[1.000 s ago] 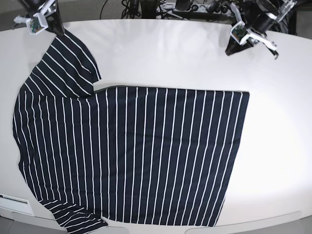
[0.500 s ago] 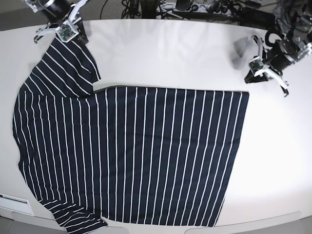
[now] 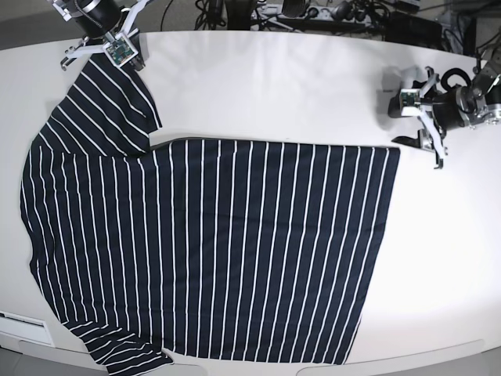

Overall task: Fold the T-shirt properly
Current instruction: 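Lower both grippers onto the shirt's shoulder edges and grasp them, then drag the grasped shoulder edge with both grippers toward the robot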

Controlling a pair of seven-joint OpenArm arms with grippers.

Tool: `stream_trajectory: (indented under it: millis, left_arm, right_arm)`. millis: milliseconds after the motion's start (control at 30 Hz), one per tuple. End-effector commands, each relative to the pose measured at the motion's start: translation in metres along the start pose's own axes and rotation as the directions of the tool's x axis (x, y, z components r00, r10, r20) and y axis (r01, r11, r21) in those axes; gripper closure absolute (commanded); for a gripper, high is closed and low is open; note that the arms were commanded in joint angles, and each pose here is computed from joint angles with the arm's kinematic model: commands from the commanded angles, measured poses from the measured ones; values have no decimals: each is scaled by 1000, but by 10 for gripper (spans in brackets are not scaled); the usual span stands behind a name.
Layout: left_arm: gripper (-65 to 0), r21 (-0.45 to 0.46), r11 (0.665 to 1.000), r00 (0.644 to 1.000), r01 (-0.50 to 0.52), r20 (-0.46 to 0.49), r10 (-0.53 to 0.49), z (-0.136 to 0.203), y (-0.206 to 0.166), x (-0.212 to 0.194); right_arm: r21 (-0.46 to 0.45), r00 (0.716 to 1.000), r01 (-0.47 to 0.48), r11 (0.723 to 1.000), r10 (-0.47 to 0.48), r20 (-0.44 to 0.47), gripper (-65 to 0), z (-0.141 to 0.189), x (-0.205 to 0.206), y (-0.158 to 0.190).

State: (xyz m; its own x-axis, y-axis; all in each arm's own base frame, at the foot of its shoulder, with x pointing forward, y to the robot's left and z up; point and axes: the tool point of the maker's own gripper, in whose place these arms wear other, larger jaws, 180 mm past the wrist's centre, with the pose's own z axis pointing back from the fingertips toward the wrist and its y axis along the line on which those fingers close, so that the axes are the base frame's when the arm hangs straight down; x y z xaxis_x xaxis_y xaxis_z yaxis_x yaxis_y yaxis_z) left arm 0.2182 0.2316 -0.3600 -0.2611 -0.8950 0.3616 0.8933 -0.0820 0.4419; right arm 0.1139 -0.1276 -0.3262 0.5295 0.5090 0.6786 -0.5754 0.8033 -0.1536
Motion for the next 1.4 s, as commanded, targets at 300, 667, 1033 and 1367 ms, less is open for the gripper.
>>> stream_trajectory:
  millis: [300,667,1033,1367]
  left_arm:
    - [-334,-65,991,990,119,-63,-123,-25,3,-25]
    - [-334,-106,980,985,166,-23,-170,-67,5,-11]
    - [0,-13,992,986,125,-110,-125,-68,22,-24]
    - [0,-13,992,986,125,-109,-125,-68,22,-24]
  right_arm:
    - [3,1000,-9,1000,9,20,0,3,5,0]
    - [3,1000,-20,1000,20,11,-116,3,3,0]
    - [-8,997,15,1000,-16,-73,-347,-24,-36,-13]
    - [-32,986,29,999,-34,-165,-347,-48,-75,-29]
